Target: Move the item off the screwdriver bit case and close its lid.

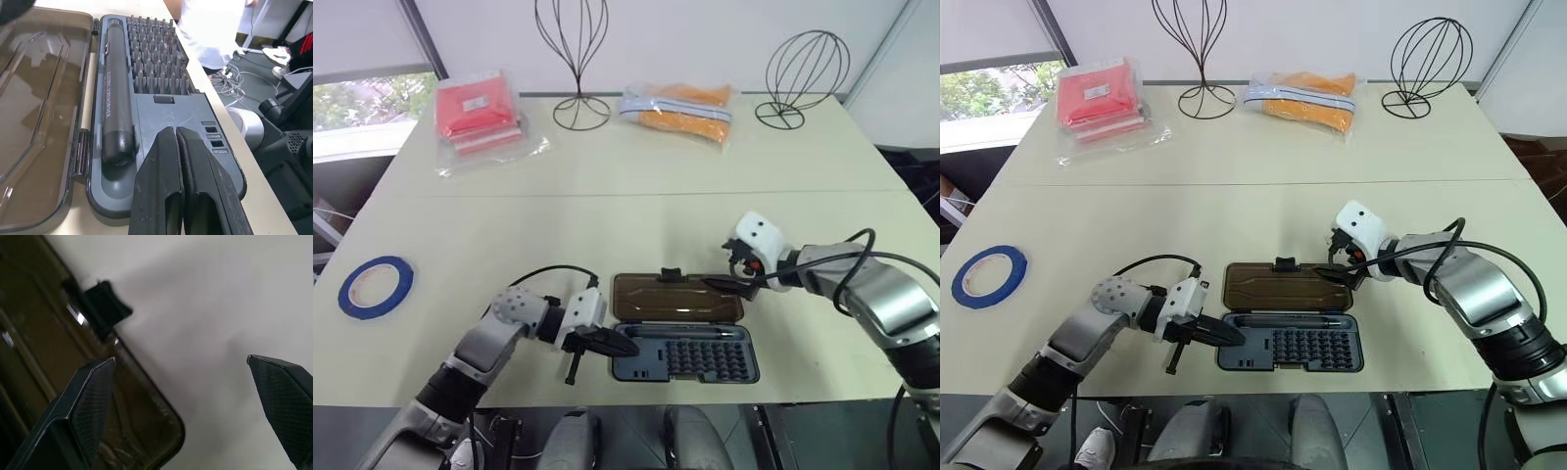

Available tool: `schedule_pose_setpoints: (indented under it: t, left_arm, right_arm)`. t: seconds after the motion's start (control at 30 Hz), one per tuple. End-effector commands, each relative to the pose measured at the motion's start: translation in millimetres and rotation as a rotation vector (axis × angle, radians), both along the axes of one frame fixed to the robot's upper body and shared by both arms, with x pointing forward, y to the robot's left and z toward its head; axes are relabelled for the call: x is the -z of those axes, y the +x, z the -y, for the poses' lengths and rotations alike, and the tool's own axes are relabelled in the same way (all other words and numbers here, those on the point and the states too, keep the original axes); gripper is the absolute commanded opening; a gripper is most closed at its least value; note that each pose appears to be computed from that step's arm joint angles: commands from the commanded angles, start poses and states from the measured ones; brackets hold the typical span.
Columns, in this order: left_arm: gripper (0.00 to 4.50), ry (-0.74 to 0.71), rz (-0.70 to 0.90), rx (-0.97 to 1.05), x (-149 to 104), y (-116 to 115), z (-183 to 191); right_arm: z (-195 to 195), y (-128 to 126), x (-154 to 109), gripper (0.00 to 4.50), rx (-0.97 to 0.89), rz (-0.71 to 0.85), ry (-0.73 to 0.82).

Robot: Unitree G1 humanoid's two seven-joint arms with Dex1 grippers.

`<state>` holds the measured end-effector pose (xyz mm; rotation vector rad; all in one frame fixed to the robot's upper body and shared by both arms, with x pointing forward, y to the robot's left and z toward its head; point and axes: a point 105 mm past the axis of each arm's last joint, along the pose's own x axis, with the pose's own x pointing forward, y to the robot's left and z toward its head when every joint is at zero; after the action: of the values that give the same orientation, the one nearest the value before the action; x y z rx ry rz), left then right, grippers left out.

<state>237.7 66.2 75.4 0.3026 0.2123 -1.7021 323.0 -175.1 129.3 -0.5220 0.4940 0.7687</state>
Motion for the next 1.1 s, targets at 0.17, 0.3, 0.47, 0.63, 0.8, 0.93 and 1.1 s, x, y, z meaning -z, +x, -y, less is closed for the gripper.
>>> schedule_pose_setpoints:
  t: [0.17,0.3,0.47,0.63,0.8,0.93,1.1]
  left_arm:
    - [0.07,0.067,-0.04,-0.053,21,-2,-4]
    - [0.07,0.066,-0.04,-0.057,22,-3,-4]
    - [0.07,0.066,-0.036,-0.064,22,-3,-5]
    - [0.02,0.063,-0.031,-0.076,21,-2,-6]
    - [0.0,0.063,-0.026,-0.086,20,-2,-6]
    - [0.0,0.064,-0.022,-0.093,20,-2,-6]
    - [0.0,0.065,-0.02,-0.098,21,-3,-6]
  right_arm:
    - [-5,7,-6,4.5,-0.04,0.042,-0.01]
    - [-7,10,-3,4.5,-0.051,0.037,-0.012]
    - [-10,14,2,4.5,-0.064,0.029,-0.016]
    - [-11,18,7,4.24,-0.086,0.028,-0.036]
    - [-8,19,14,3.97,-0.102,0.012,-0.059]
    - [-6,21,19,3.97,-0.108,0.007,-0.083]
    - [-7,19,22,3.43,-0.132,-0.02,-0.077]
